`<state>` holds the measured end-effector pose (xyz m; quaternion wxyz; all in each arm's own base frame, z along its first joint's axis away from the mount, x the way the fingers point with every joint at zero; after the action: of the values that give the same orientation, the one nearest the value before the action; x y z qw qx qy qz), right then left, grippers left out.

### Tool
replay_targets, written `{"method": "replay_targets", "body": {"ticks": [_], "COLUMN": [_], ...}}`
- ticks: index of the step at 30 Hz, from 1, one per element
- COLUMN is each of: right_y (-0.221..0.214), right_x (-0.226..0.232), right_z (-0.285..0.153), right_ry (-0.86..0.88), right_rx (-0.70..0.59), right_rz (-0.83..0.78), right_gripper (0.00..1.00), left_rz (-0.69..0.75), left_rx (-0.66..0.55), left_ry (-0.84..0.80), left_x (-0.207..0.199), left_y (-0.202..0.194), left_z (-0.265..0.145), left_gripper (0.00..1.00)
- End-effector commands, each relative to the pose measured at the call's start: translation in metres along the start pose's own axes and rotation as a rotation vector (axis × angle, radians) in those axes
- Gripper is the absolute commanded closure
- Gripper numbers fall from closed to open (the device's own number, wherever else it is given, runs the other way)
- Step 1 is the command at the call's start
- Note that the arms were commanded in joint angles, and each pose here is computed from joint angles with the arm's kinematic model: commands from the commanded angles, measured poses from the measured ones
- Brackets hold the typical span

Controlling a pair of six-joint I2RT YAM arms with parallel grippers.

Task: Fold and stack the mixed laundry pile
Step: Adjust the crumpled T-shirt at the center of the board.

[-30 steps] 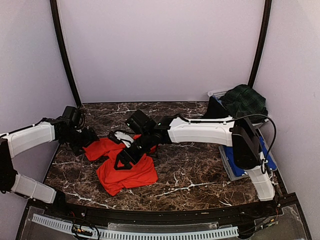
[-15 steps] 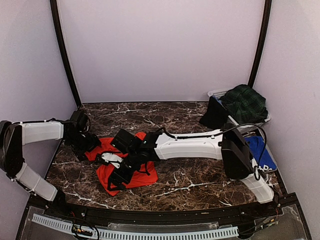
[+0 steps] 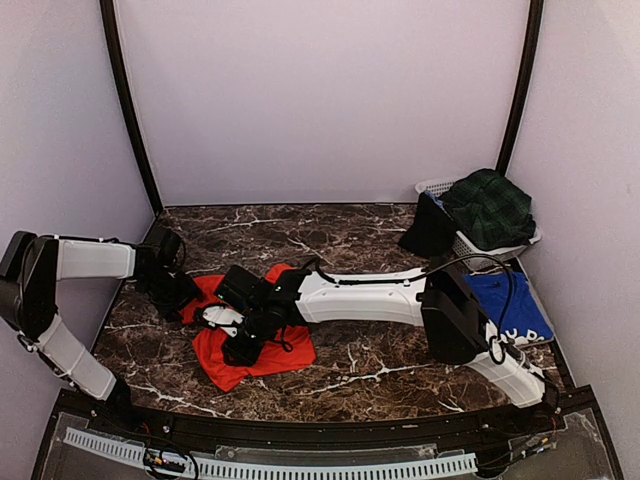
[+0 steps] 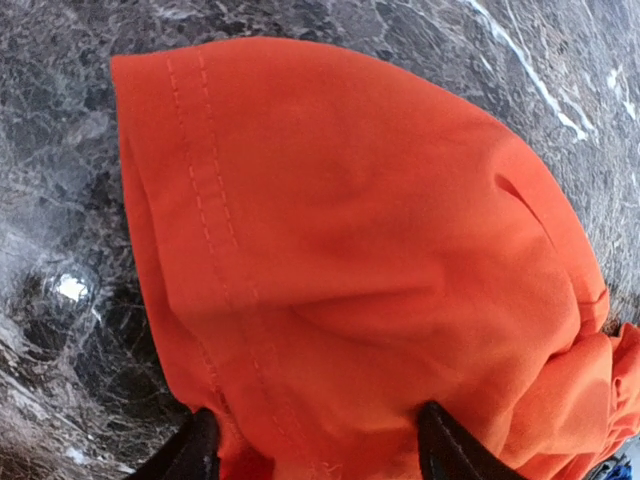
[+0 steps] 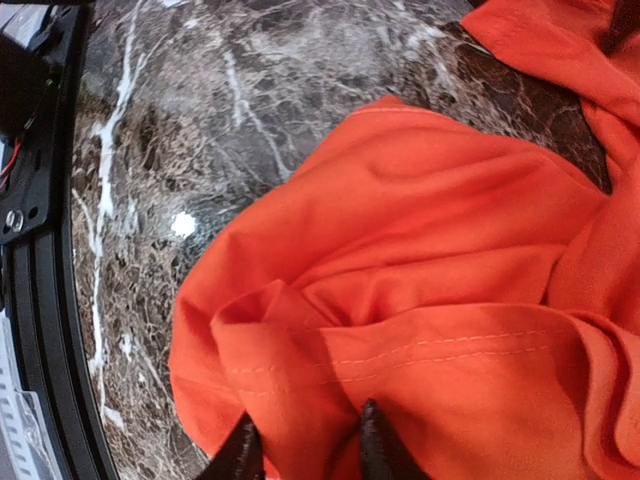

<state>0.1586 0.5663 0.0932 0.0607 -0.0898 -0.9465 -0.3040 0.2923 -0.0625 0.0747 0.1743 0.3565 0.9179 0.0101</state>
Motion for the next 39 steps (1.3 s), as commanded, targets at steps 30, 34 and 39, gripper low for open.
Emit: {"method": "replay_targets", "body": {"ticks": [30, 34, 39], "right_y": [-0.156, -0.181, -0.19], "right_x": [-0.158, -0.155, -0.156], "right_z": [-0.241, -0.222, -0.21], "right_ry": [-0.389, -0.366, -0.351], "right_rx": [-0.367, -0.319, -0.306], "right_rz": [0.721, 0.778, 0.814], "right_gripper": [1.0, 1.0, 1.0], "left_rz": [0.413, 0.472, 0.516], "left_rx": [-0.348, -0.389, -0.349], "left_ry": [-0.383, -0.471, -0.375], "left_x": [-0.192, -0.234, -0.249], "left_y": [0.116, 0.135, 0.15], "left_z": [-0.079, -0.085, -0.069], "left_gripper": [1.0, 1.0, 0.7]}}
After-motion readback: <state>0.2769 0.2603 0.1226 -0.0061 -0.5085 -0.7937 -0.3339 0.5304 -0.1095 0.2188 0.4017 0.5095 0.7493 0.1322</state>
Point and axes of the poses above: each gripper's point midway between its finger pads, its own z axis out along the fingers, its own x axis along the line the jaws close on, y = z × x, the point moved 5 cm from there along -z, back along the fingers, and after that the axes turned 3 degrees about -z, right-handed, at the moved point
